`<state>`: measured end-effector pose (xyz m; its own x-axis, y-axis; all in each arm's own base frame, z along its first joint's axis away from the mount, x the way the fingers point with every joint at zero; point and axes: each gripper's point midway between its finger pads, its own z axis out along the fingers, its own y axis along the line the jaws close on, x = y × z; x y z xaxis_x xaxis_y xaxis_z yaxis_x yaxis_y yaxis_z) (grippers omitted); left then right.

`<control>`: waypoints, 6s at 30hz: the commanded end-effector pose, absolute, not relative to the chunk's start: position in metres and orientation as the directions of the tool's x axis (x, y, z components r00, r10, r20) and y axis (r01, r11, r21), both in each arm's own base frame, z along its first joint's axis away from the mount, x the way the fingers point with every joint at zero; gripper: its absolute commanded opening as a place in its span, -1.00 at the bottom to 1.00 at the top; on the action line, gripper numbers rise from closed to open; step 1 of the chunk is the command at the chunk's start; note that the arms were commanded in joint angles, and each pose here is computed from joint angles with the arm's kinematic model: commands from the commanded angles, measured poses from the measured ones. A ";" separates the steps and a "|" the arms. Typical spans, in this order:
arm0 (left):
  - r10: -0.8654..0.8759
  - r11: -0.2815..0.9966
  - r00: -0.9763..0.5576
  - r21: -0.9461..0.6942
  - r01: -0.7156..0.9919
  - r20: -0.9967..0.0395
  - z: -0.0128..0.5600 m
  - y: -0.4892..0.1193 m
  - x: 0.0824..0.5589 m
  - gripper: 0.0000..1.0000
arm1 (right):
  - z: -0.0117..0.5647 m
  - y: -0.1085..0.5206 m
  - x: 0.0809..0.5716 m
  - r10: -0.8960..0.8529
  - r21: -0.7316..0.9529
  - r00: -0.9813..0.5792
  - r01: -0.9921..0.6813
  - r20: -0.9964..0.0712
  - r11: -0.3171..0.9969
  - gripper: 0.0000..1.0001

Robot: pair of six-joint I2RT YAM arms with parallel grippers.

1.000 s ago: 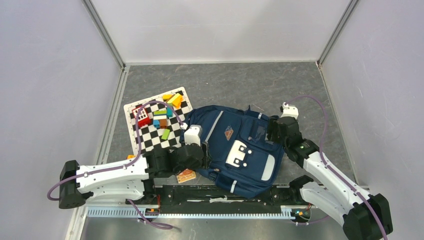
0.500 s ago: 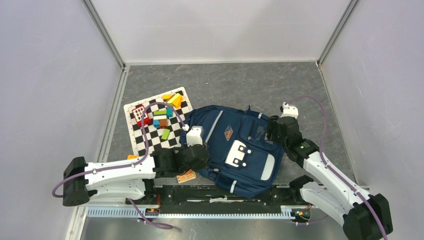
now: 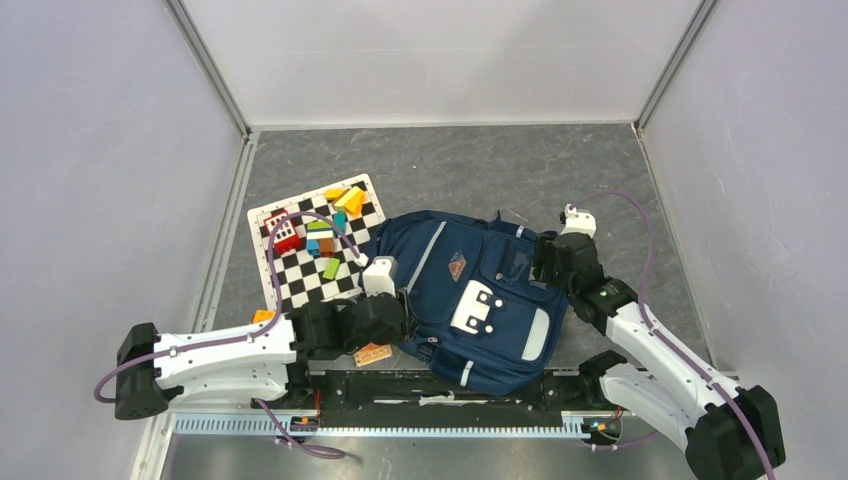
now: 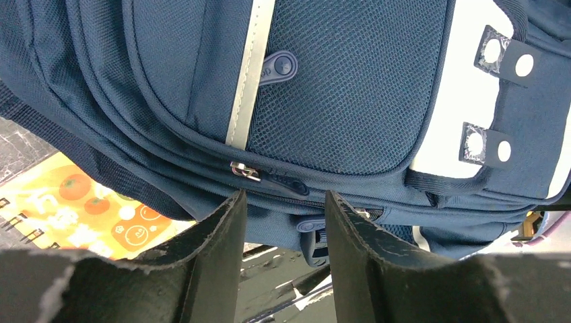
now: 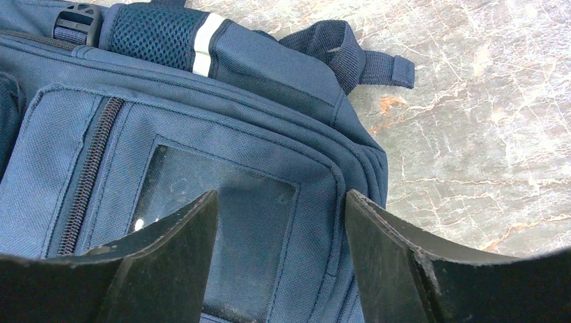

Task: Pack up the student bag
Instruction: Unzip the student bag at the center of the board.

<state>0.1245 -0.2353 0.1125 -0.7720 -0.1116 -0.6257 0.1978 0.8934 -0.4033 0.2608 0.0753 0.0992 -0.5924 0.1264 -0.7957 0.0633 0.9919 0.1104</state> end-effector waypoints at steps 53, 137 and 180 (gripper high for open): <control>-0.150 0.928 -0.700 -0.344 0.144 -0.699 0.128 -0.218 0.158 -0.96 | 0.212 0.223 0.237 -0.213 -0.055 -0.147 -0.687 -0.966 0.724 0.69; 0.090 0.952 -0.592 -0.105 0.288 -0.801 0.173 -0.172 0.307 -0.96 | 0.125 0.323 0.135 -0.580 -0.342 0.122 -0.895 -0.805 0.286 -1.00; 0.143 0.962 -0.625 -0.041 0.271 -0.768 0.189 -0.185 0.374 0.99 | 0.137 0.277 0.182 -0.490 -0.310 -0.069 -0.696 -0.869 0.647 -1.00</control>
<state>0.3962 -0.2273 0.1362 -0.5935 0.3394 -0.7298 0.5181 0.8550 -0.0238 0.1539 0.3039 0.1376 0.0554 -0.5271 -0.8480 -0.8158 0.4658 -0.3429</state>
